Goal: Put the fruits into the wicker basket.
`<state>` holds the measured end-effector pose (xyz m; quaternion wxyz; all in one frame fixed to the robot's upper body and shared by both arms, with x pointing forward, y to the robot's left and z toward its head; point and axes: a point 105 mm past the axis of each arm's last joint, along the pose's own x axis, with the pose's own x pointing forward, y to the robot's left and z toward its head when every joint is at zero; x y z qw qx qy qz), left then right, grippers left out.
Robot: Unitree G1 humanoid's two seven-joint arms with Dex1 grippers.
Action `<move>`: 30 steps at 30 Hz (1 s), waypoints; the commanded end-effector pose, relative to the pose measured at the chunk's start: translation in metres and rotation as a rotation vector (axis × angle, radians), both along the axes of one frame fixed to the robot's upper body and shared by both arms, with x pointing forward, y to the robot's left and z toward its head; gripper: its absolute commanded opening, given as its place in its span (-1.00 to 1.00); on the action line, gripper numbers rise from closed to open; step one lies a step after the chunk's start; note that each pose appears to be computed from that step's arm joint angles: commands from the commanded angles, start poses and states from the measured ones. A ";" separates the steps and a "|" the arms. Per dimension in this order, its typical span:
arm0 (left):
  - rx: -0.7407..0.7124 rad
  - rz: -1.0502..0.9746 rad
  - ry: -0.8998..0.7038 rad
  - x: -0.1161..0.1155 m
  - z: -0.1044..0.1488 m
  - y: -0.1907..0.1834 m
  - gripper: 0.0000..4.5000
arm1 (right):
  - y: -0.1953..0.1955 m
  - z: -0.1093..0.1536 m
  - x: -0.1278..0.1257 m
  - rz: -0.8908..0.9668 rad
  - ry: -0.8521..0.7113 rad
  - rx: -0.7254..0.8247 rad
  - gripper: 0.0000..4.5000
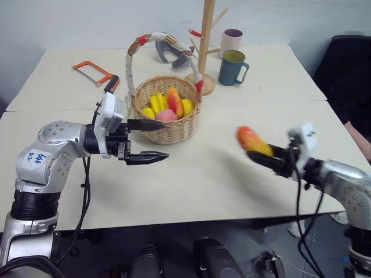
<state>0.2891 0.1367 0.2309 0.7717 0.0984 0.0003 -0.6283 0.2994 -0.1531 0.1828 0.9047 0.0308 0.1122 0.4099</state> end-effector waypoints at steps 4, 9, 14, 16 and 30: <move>0.024 0.077 -0.024 -0.006 0.003 0.021 1.00 | 0.091 0.054 0.032 0.089 -0.148 0.020 0.05; 0.027 0.103 -0.035 -0.010 0.006 0.024 1.00 | 0.129 0.077 0.071 -0.007 -0.218 -0.002 0.05; 0.013 0.128 -0.034 -0.013 0.008 0.025 1.00 | 0.146 0.083 0.089 -0.031 -0.277 -0.011 0.49; 0.011 0.130 -0.033 -0.014 0.009 0.025 1.00 | 0.144 0.086 0.092 -0.054 -0.309 -0.019 0.80; -0.022 0.106 -0.056 -0.007 0.016 0.017 1.00 | 0.077 0.093 0.066 -0.159 -0.327 0.011 0.98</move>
